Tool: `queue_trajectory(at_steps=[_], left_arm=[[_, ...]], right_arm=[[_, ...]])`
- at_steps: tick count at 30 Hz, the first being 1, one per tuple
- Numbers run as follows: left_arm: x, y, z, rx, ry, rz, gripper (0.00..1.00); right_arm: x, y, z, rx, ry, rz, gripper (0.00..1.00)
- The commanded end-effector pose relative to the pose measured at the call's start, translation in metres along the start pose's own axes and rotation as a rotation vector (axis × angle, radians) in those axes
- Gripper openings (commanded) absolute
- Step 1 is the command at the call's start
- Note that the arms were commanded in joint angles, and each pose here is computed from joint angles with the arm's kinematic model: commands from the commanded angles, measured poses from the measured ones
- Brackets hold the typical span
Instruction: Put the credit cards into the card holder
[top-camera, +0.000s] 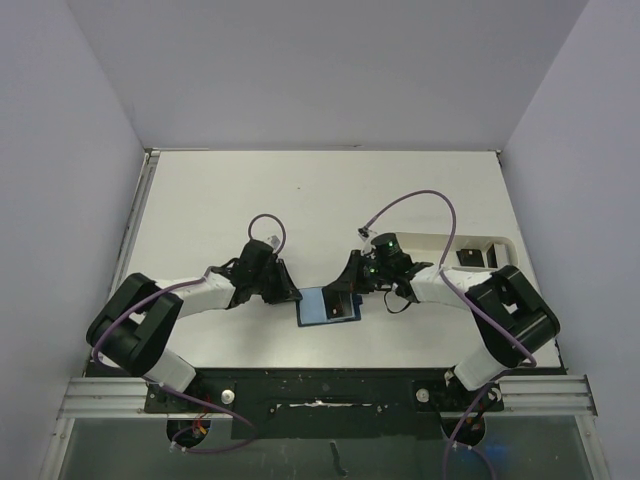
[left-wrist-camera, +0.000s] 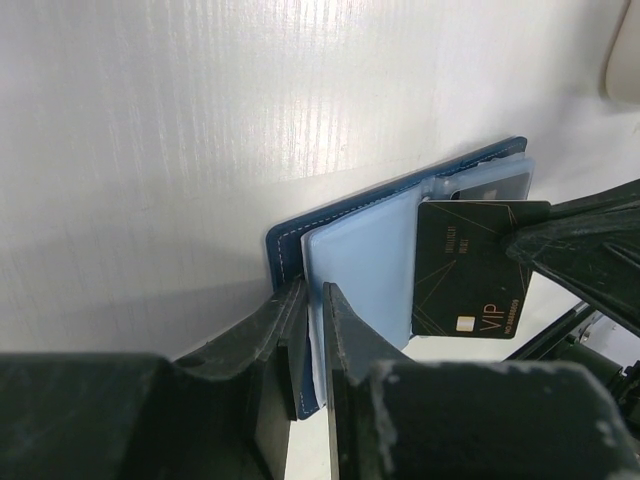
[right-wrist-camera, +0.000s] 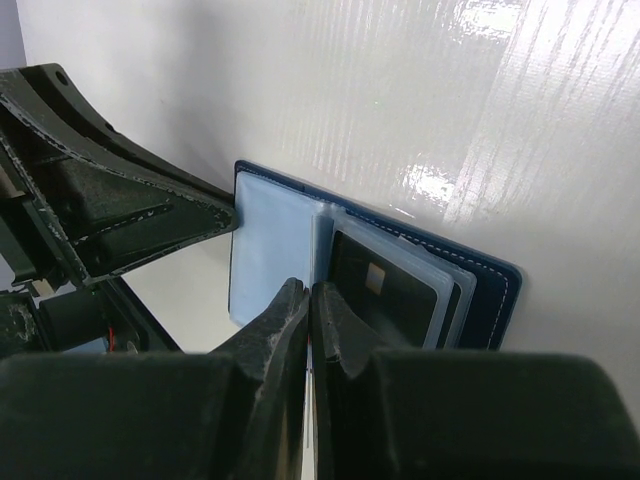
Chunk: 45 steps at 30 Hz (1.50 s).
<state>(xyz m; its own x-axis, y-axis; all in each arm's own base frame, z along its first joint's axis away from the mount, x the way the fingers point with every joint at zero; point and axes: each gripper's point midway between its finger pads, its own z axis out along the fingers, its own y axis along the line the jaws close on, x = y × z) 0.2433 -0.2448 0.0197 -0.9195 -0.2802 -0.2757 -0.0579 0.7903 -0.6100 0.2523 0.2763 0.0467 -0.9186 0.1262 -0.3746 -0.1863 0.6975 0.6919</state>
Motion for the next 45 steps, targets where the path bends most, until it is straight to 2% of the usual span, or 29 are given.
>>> queue_trajectory(at_steps=[1, 24, 41, 45], left_arm=[[-0.013, -0.001, 0.003, -0.008, -0.039, 0.025, 0.13], [-0.005, 0.005, 0.004, -0.018, -0.021, 0.022, 0.13], [0.008, 0.001, 0.004, 0.024, 0.012, -0.032, 0.13], [0.006, 0.0, 0.003, 0.025, 0.004, -0.031, 0.13]], right_arm=[[-0.017, 0.025, -0.015, -0.063, -0.07, -0.04, 0.0], [0.006, -0.015, 0.013, -0.022, -0.003, 0.025, 0.0], [0.007, -0.006, 0.021, -0.078, -0.011, 0.035, 0.0], [0.009, -0.015, 0.013, -0.004, -0.009, 0.042, 0.1]])
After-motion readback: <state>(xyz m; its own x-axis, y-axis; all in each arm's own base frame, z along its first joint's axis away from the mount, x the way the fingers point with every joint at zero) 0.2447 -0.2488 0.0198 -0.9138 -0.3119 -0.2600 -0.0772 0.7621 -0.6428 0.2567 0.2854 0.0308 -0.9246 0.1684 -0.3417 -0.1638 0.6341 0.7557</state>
